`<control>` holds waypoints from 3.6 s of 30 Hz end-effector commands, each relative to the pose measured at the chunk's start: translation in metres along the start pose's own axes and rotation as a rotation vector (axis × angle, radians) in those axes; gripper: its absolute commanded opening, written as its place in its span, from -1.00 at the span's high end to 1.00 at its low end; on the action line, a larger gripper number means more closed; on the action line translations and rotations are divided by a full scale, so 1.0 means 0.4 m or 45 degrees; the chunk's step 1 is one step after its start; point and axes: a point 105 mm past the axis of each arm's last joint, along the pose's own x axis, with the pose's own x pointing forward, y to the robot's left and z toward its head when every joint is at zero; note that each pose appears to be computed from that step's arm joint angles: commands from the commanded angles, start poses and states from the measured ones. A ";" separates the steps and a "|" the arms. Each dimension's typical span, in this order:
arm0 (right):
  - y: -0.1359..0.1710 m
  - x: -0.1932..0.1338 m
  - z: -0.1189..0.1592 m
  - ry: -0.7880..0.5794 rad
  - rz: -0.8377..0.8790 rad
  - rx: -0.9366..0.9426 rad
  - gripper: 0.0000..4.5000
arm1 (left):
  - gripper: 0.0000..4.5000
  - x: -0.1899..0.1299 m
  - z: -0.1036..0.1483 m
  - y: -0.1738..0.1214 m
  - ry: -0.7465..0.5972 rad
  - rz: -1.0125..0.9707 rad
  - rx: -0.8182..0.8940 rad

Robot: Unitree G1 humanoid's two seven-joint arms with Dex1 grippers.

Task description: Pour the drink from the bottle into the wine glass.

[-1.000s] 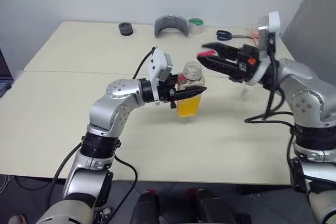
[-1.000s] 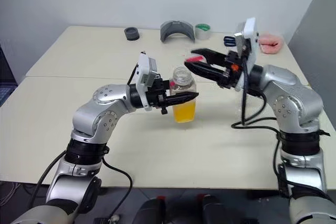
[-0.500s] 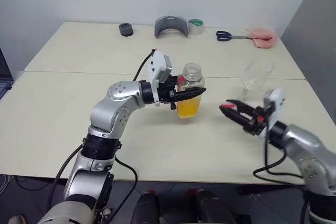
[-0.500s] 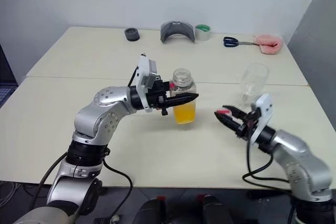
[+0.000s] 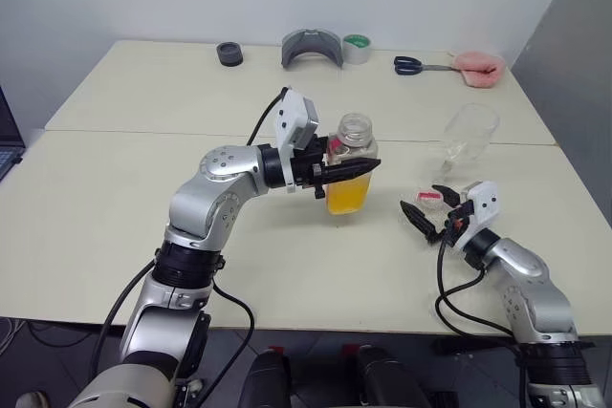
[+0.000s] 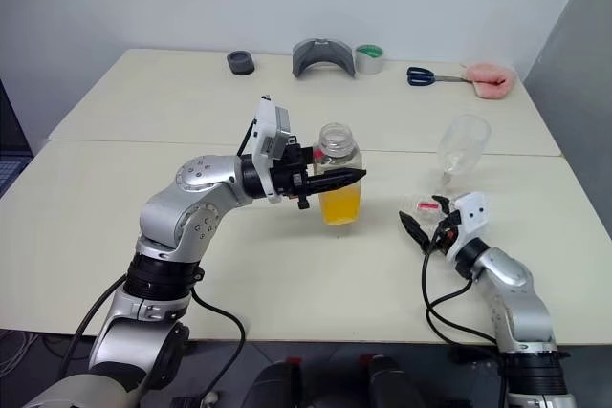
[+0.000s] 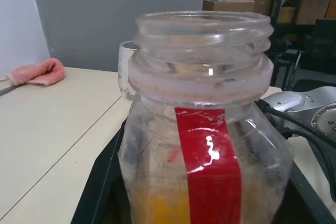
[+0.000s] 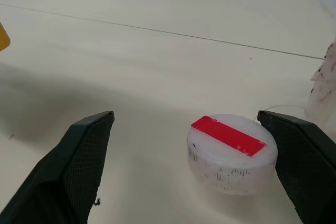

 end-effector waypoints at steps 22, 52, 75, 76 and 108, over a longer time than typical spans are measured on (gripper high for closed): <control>0.204 -0.046 0.370 -0.204 0.984 -0.207 -0.99 | 0.17 -0.040 0.050 0.040 -0.031 0.117 0.112; 0.259 0.043 0.385 -0.323 0.895 -0.186 -0.99 | 0.17 -0.454 -0.080 0.353 -0.039 1.479 0.145; 0.262 0.060 0.353 -0.309 0.862 -0.184 -1.00 | -0.87 -0.470 -0.138 0.283 0.030 1.534 0.104; 0.261 0.061 0.351 -0.307 0.859 -0.184 -1.00 | -0.99 -0.474 -0.141 0.275 0.036 1.543 0.099; -0.030 -0.053 0.074 0.058 -0.428 -0.105 -1.00 | -0.99 -0.288 -0.039 -0.116 0.300 0.412 -0.077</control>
